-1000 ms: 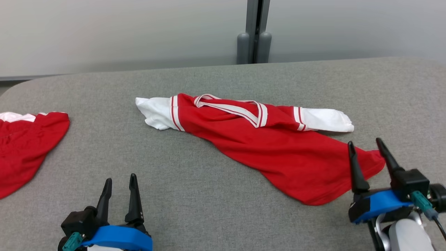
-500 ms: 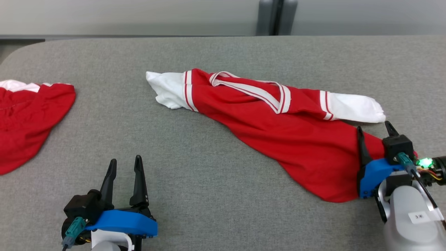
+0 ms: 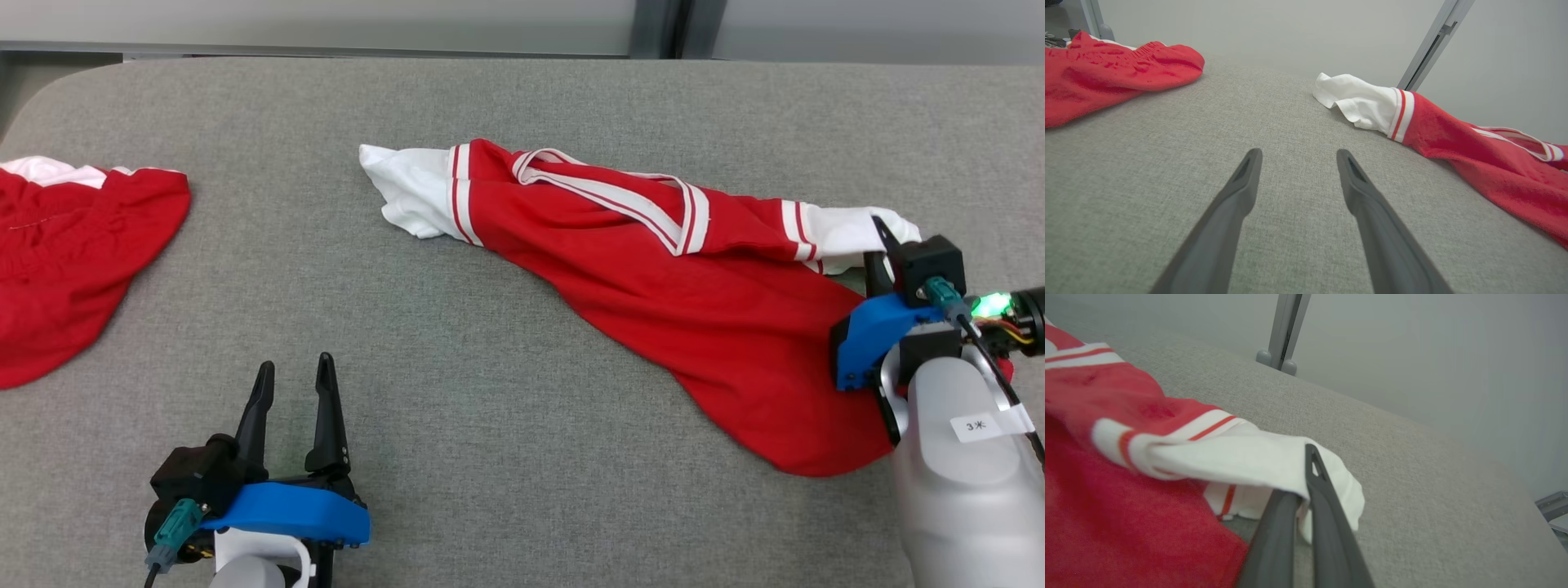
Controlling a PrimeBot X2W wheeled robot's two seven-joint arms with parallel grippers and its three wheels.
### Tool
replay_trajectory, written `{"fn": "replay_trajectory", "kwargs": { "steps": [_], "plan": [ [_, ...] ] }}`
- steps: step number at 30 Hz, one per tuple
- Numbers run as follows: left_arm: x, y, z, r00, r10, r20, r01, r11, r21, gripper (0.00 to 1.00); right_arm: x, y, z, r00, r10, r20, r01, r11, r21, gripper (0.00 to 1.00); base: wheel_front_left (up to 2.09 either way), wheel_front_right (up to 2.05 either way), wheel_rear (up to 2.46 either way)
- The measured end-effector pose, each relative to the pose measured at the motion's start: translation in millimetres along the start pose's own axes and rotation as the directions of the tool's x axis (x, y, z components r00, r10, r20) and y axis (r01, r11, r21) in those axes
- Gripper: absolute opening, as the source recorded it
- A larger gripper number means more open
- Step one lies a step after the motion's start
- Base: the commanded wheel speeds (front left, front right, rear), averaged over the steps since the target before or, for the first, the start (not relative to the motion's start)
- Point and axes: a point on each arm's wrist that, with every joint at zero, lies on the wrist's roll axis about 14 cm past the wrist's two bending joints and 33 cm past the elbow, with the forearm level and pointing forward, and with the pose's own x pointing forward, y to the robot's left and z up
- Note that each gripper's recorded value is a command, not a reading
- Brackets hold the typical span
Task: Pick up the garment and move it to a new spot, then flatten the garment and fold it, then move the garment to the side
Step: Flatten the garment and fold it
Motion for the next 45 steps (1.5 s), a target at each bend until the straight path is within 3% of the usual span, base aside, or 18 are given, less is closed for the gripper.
{"fn": "replay_trajectory", "kwargs": {
  "steps": [7, 17, 21, 28, 34, 37, 38, 39, 40, 45],
  "plan": [
    [-1.2, -4.9, 5.3, 1.000, -0.013, 0.016, 0.013, 1.000, 0.002, 1.00, -1.6, 5.8, 76.0, 0.973, 0.013, 0.232, -0.032, 0.997, 0.075, 0.00, 0.00, 0.00, 0.00],
    [-6.1, -4.6, 21.6, 0.998, -0.006, 0.067, 0.007, 1.000, -0.006, 1.00, -70.2, 85.1, 120.9, 0.898, 0.228, 0.377, -0.284, 0.953, 0.101, 0.00, 0.00, 0.00, 0.00],
    [-8.2, 3.4, 33.2, 0.995, 0.022, 0.102, -0.021, 1.000, -0.009, 1.00, -103.1, 129.0, 129.1, 0.856, 0.350, 0.381, -0.417, 0.902, 0.110, 0.00, 0.00, 0.00, 0.00],
    [-17.4, 25.0, 49.8, 0.984, 0.087, 0.153, -0.087, 0.996, -0.008, 1.00, -150.5, 211.9, 120.6, 0.741, 0.582, 0.335, -0.645, 0.755, 0.116, 0.00, 0.00, 0.00, 0.00],
    [-24.2, 34.2, 54.4, 0.979, 0.114, 0.168, -0.115, 0.993, -0.009, 1.00, -175.8, 260.7, 100.1, 0.643, 0.718, 0.267, -0.762, 0.634, 0.129, 0.00, 0.00, 0.00, 0.00],
    [-27.1, 37.3, 54.7, 0.978, 0.124, 0.169, -0.124, 0.992, -0.011, 1.00, -179.2, 273.2, 90.1, 0.614, 0.753, 0.234, -0.787, 0.604, 0.121, 0.00, 0.00, 0.00, 0.00],
    [-28.4, 38.6, 54.8, 0.977, 0.129, 0.170, -0.128, 0.992, -0.011, 1.00, -179.0, 276.8, 87.4, 0.605, 0.762, 0.231, -0.795, 0.594, 0.125, 0.42, 0.00, 0.00, 0.00],
    [-28.8, 39.1, 54.9, 0.977, 0.130, 0.170, -0.130, 0.991, -0.011, 1.00, -178.9, 277.8, 85.6, 0.603, 0.765, 0.227, -0.797, 0.591, 0.128, 0.93, 0.00, 0.00, 0.00],
    [-29.0, 39.1, 55.0, 0.977, 0.130, 0.171, -0.130, 0.991, -0.010, 1.00, -178.9, 278.8, 84.7, 0.600, 0.767, 0.227, -0.799, 0.588, 0.127, 1.00, 0.00, 0.00, 0.00],
    [-29.4, 35.0, 50.4, 0.980, 0.118, 0.158, -0.118, 0.993, -0.004, 1.00, -176.4, 275.6, 88.3, 0.605, 0.756, 0.250, -0.795, 0.592, 0.134, 1.00, 0.00, 0.00, 0.00]
  ]
}}
